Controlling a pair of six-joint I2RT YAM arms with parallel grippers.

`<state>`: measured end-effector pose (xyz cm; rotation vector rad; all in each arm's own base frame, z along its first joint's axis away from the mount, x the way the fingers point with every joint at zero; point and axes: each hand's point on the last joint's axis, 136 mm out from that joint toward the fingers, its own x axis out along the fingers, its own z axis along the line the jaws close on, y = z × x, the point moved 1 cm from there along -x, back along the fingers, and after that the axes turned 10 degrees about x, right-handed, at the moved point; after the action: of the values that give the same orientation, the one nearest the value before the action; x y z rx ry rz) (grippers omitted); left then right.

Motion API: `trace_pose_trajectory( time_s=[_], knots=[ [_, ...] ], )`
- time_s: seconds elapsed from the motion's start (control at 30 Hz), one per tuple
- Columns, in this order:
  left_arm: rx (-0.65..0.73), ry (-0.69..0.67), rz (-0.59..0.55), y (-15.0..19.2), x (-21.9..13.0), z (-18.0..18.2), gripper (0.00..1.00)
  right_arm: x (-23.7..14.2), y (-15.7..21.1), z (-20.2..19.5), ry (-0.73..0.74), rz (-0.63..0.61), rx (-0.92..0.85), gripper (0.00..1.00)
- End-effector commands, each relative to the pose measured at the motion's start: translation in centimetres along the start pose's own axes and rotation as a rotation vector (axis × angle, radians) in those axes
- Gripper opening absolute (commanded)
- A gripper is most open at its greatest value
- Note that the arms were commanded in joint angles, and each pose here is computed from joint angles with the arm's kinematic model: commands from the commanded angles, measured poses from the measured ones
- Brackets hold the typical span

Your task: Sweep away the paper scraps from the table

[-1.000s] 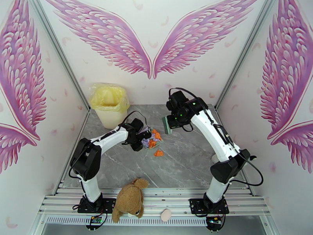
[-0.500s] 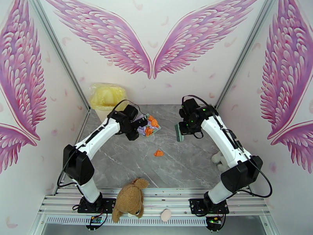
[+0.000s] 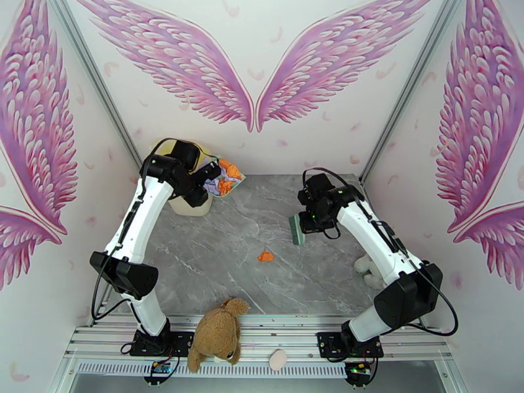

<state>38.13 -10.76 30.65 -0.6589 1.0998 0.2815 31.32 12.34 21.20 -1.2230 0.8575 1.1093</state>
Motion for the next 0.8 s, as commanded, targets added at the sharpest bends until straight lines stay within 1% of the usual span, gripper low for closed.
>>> trace_pose_trajectory(
  time_s=[0.0,0.1,0.27,0.37,0.53,0.6,0.7,0.77],
  knots=[
    [-0.039,-0.013,0.023,1.8,-1.0,1.3,0.00,-0.4,0.0,0.7,-0.061,-0.031,-0.014,0.00],
    [-0.091,-0.044,0.017,2.9,-1.6,3.0,0.00,0.1,0.5,0.8,-0.078,-0.018,-0.013,0.00],
    [-0.153,-0.163,0.009,4.2,-3.0,6.8,0.00,0.8,1.2,1.0,-0.100,0.002,-0.015,0.00],
    [-0.188,-0.224,0.014,4.8,-3.2,9.1,0.00,0.9,1.5,1.3,-0.122,0.003,-0.014,0.00],
    [-0.208,-0.318,0.094,6.2,-2.4,11.9,0.00,0.8,1.7,1.4,-0.131,-0.003,-0.016,0.00],
    [-0.208,-0.384,0.139,6.7,-2.3,13.3,0.00,0.9,1.8,1.3,-0.133,0.000,-0.014,0.00],
    [-0.222,-0.522,0.203,7.3,-3.0,15.9,0.00,1.0,1.9,1.6,-0.147,0.002,-0.013,0.00],
    [-0.212,-0.587,0.219,7.2,-3.3,17.2,0.00,1.0,2.0,1.7,-0.157,0.000,-0.012,0.00]
  ],
)
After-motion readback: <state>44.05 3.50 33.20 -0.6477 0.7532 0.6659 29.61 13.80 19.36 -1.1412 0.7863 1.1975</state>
